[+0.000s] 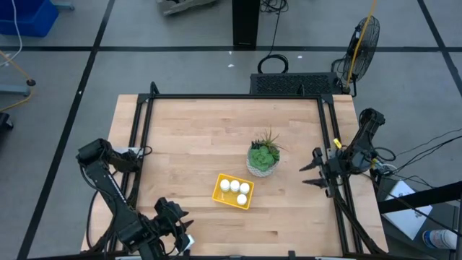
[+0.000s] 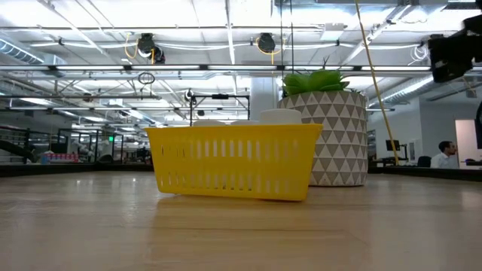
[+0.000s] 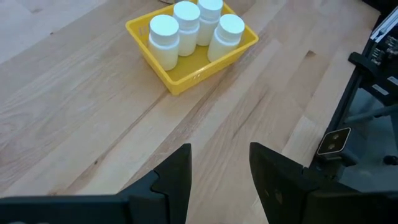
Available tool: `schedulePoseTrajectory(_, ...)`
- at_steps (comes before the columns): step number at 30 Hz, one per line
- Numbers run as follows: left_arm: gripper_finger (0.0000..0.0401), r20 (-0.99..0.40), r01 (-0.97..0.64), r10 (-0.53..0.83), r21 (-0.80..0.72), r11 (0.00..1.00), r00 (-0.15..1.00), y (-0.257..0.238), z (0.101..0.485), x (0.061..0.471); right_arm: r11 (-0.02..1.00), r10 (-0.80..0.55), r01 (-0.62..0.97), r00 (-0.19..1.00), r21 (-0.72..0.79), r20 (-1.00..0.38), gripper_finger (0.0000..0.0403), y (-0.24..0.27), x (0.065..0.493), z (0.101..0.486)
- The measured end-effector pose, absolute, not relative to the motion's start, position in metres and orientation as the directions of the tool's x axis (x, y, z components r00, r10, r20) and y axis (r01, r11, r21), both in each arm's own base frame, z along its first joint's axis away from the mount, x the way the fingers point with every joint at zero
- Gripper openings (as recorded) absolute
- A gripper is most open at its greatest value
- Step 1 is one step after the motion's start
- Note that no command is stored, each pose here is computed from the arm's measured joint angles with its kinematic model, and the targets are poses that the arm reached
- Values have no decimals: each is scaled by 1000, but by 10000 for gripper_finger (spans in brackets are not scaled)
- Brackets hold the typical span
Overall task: Pick and place pill bottles into a basket
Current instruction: Put the white pill bottle into the yellow bin
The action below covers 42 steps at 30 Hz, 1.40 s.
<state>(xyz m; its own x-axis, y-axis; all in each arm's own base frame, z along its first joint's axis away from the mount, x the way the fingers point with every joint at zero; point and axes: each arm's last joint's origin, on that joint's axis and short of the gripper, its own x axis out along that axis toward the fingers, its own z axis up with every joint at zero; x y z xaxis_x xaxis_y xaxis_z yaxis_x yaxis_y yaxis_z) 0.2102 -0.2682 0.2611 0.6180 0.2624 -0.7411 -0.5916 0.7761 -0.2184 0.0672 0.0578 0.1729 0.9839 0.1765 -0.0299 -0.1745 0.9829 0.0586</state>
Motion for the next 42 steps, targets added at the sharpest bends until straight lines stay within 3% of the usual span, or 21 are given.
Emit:
schedulePoseTrajectory(7,166,-741,-592,263,-219,776,618,-268,261,210,914,403,-400,914,67,-38,194,64,65,172)
schedulePoseTrajectory(13,166,-734,-592,268,-219,776,624,-268,261,210,790,613,-612,787,48,-68,194,72,63,163)
schedulePoseTrajectory(20,166,-730,-591,272,-219,776,627,-268,261,210,792,608,-605,794,81,-16,194,74,65,167)
schedulePoseTrajectory(42,166,-733,-542,235,-210,814,638,-270,262,216,777,628,-625,778,79,-24,194,76,65,166)
